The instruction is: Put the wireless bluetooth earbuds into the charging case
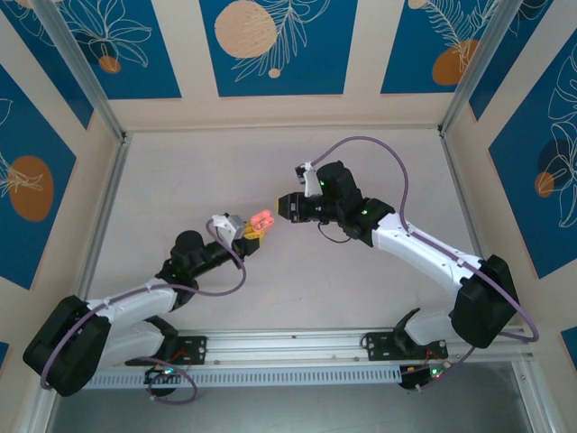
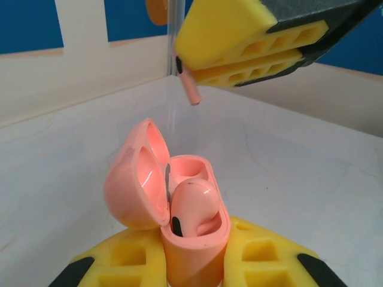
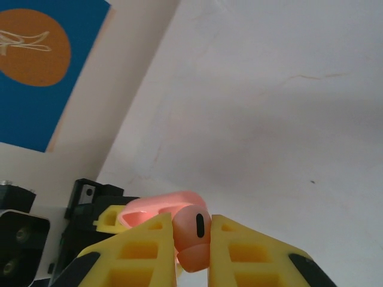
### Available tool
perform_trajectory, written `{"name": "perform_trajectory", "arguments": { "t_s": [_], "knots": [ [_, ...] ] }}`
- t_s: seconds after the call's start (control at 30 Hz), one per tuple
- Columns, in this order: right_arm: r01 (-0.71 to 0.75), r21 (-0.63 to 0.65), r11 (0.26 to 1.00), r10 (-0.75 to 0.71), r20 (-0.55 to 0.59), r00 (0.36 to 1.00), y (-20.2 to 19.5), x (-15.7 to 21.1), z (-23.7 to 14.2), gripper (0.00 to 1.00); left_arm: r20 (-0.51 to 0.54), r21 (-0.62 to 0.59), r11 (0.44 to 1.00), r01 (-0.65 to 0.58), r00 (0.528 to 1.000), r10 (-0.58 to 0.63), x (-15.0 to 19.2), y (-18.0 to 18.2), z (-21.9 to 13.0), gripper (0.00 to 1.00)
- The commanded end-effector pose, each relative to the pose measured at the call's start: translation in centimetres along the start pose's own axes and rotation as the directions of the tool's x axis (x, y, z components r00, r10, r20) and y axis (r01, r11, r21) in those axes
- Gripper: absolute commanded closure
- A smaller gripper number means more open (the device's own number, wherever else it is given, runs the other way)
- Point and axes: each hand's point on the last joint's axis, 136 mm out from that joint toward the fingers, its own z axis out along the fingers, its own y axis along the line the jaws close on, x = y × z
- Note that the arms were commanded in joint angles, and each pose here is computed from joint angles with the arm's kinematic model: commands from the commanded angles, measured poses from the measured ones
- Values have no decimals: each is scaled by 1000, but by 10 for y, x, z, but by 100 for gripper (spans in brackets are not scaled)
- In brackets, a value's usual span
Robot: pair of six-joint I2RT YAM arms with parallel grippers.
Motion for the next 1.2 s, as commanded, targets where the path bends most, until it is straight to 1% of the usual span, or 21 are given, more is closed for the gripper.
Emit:
{"name": "perform_trajectory", "arguments": {
  "t_s": [0.0, 0.17, 0.63, 1.17],
  "knots": [
    [74, -103, 992, -71, 27, 997, 23, -4, -2, 84, 100, 44, 999, -22, 995, 17, -32, -10, 3, 84],
    [89, -130, 987, -86, 28, 996, 28, 0, -2, 84, 122, 27, 1000, 0, 993, -3, -39, -7, 2, 84],
    [85, -128, 988, -84, 14, 996, 23, 8, 1, 84, 191, 8, 1000, 28, 981, -29, -55, -4, -4, 84],
    [96, -91, 991, -99, -39, 994, 11, 23, 2, 84, 205, -15, 1000, 15, 979, -12, -61, -3, -8, 84]
  ]
}}
